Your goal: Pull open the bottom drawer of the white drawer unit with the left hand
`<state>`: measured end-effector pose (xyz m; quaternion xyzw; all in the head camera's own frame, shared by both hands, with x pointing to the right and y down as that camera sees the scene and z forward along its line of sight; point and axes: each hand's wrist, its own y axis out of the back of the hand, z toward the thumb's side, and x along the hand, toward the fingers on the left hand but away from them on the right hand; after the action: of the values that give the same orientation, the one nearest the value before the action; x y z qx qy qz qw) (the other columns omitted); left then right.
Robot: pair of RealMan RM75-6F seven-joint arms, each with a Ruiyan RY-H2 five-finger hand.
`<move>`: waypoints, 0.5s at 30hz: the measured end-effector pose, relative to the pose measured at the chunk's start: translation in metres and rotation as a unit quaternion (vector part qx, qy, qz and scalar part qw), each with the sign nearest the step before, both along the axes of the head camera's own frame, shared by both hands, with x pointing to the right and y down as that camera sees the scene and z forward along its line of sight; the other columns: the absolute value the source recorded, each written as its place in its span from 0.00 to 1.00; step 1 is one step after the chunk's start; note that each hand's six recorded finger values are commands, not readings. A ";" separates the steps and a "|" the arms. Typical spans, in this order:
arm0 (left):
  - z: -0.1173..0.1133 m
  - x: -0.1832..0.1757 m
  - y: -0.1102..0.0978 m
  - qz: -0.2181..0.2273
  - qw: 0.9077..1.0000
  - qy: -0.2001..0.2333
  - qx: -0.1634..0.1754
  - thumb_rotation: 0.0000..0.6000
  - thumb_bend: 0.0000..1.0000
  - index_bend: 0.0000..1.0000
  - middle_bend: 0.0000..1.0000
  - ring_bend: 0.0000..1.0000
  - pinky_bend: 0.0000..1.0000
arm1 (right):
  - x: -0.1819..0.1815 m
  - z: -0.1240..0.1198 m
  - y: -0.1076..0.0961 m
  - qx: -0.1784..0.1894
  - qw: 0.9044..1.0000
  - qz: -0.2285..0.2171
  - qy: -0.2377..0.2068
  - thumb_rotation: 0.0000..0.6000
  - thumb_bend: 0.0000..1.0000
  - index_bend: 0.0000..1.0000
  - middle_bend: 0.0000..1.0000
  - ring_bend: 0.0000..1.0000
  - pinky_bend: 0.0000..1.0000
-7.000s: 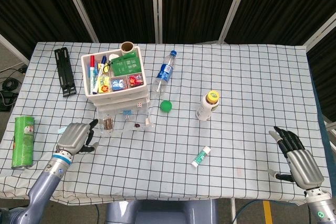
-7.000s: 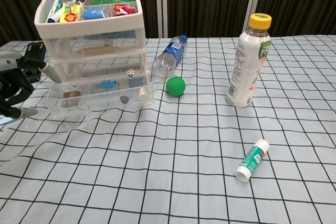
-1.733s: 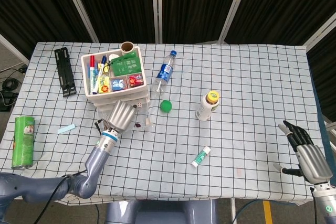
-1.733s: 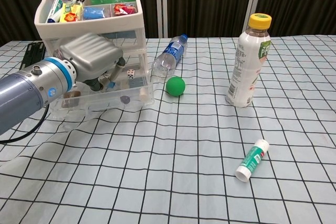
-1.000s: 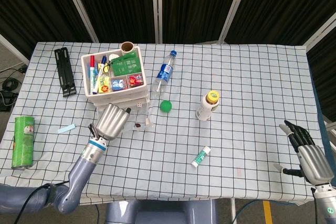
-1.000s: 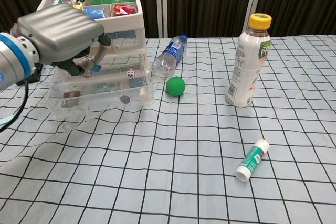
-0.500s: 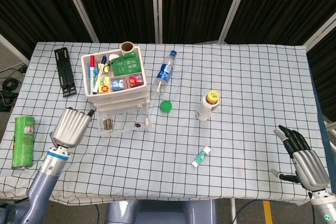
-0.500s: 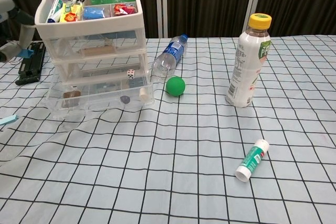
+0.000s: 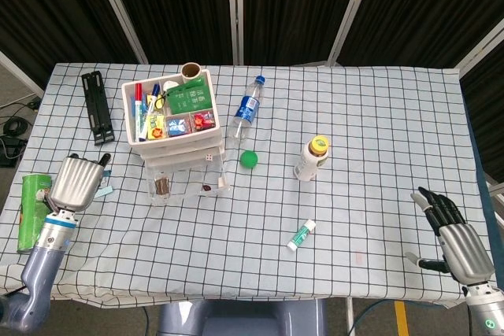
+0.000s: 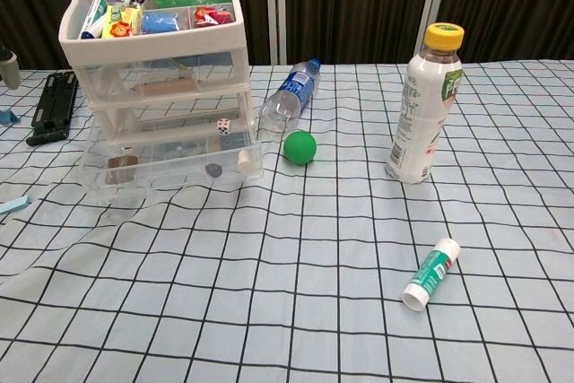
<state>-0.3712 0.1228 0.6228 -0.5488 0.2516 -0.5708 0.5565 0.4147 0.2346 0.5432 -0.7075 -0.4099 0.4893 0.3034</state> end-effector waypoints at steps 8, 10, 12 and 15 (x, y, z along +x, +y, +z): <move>0.001 -0.008 0.006 -0.044 0.998 0.041 -0.006 1.00 0.30 0.14 0.20 0.25 0.26 | -0.002 0.001 0.002 -0.001 1.000 -0.006 0.001 1.00 0.02 0.00 0.00 0.00 0.00; 0.000 -0.010 0.008 -0.056 0.997 0.058 -0.009 1.00 0.30 0.13 0.17 0.22 0.25 | -0.002 0.001 0.002 0.000 1.000 -0.006 0.002 1.00 0.02 0.00 0.00 0.00 0.00; -0.001 -0.013 0.012 -0.071 0.994 0.082 -0.011 1.00 0.30 0.12 0.13 0.18 0.22 | -0.002 0.002 0.002 0.000 1.000 -0.007 0.004 1.00 0.02 0.00 0.00 0.00 0.00; -0.009 -0.016 0.021 -0.085 0.989 0.121 0.002 1.00 0.29 0.10 0.06 0.10 0.16 | -0.002 0.003 0.001 0.002 1.000 -0.008 0.009 1.00 0.02 0.00 0.00 0.00 0.00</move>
<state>-0.3875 0.1434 0.6133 -0.5892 0.3638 -0.5450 0.4727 0.4122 0.2357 0.5465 -0.7059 -0.4021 0.4924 0.3124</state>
